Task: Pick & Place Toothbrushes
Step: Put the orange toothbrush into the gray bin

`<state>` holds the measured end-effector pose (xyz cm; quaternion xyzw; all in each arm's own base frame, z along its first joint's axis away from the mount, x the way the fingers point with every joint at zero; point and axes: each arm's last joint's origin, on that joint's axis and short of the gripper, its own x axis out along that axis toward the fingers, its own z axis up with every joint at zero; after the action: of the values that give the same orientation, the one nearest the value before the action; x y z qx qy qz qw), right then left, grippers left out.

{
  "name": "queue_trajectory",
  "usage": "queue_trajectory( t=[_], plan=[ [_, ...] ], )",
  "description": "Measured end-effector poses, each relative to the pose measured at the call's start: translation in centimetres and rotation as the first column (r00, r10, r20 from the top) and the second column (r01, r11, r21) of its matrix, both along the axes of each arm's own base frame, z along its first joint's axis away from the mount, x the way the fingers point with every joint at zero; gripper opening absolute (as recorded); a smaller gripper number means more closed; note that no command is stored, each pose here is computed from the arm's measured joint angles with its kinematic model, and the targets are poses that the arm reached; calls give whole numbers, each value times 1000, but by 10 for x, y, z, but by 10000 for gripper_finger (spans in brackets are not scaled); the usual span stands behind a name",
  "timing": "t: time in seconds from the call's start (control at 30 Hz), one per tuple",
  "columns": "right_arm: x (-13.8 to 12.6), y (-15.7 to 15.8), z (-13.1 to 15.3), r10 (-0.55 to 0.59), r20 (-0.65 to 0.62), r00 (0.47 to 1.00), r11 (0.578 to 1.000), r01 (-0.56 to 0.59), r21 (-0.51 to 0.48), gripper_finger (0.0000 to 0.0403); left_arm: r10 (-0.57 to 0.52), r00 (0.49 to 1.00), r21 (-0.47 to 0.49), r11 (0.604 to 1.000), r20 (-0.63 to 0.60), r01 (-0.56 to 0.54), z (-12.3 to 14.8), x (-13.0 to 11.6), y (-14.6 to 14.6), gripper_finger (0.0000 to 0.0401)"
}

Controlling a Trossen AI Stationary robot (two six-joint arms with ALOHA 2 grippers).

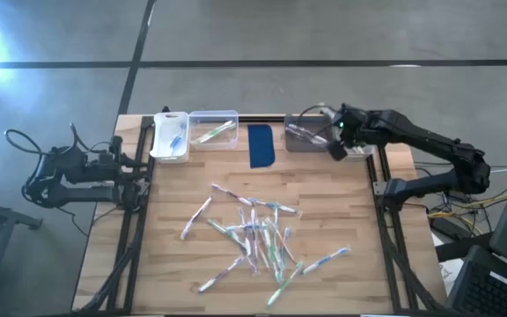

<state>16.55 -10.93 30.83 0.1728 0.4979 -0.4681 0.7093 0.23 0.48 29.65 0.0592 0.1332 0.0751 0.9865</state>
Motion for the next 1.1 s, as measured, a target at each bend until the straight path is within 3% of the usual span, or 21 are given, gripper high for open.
queue_trajectory(
  t=[0.13, 0.37, 0.63, 1.1],
  plan=[
    [-14, -15, -1, -133, -3, 991, 991, 133, 22, 8, 0, 1000, 0, 1000, 0, 0, 0, 0, 0, 90],
    [-27, -26, -5, -216, -95, 972, 975, 219, 23, 8, 0, 1000, 0, 1000, 0, 0, 0, 0, 0, 90],
    [-14, -43, -32, -144, -331, 933, 979, 183, 91, 8, 0, 1000, 0, 1000, 0, 0, 0, 0, 0, 90],
    [-17, -75, -59, -107, -438, 893, 956, 214, 203, 8, 0, 1000, 0, 1000, 0, 0, 0, 0, 0, 90]
  ],
)
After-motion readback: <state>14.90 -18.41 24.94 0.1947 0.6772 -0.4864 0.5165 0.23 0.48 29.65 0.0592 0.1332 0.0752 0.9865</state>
